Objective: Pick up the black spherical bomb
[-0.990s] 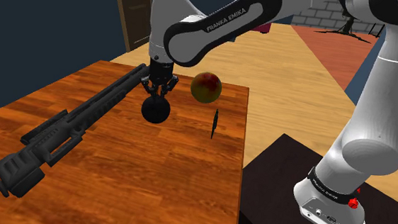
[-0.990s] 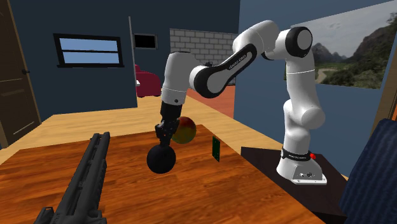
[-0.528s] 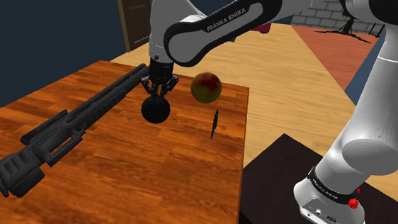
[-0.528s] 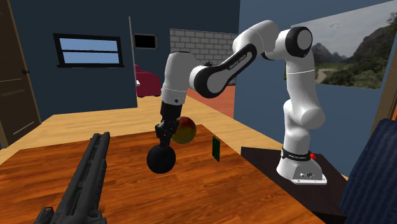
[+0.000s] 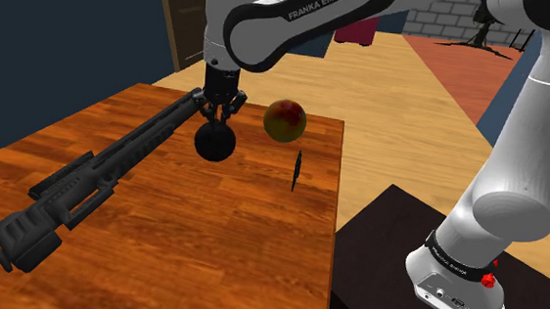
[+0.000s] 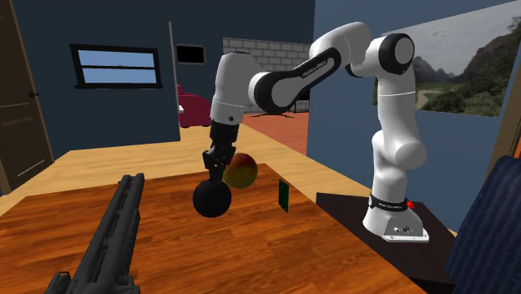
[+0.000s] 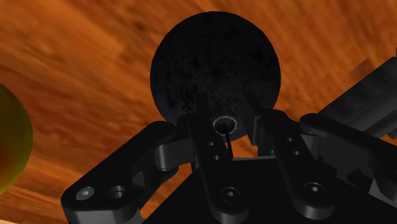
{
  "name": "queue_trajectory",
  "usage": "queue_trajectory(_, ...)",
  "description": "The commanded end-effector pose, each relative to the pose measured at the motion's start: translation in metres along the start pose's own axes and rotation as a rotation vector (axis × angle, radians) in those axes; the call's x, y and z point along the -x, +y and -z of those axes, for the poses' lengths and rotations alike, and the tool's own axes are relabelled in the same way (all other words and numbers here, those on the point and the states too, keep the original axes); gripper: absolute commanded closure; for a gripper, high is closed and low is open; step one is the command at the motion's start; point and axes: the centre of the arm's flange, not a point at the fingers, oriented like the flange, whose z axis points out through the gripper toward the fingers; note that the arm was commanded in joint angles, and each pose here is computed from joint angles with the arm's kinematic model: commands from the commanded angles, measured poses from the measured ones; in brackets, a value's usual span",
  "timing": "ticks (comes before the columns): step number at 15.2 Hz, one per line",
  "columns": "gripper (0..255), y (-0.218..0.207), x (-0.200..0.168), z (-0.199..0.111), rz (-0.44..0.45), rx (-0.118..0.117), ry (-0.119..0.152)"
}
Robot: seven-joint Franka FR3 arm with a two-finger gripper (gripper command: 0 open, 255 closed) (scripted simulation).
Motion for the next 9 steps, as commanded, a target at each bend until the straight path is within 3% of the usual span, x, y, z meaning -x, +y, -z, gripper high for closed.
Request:
queue_trajectory(1,255,0.0,-0.003,0.011,0.0,0.0,0.001)
queue_trajectory(9,255,-0.004,-0.009,0.043,0.0,0.0,0.001)
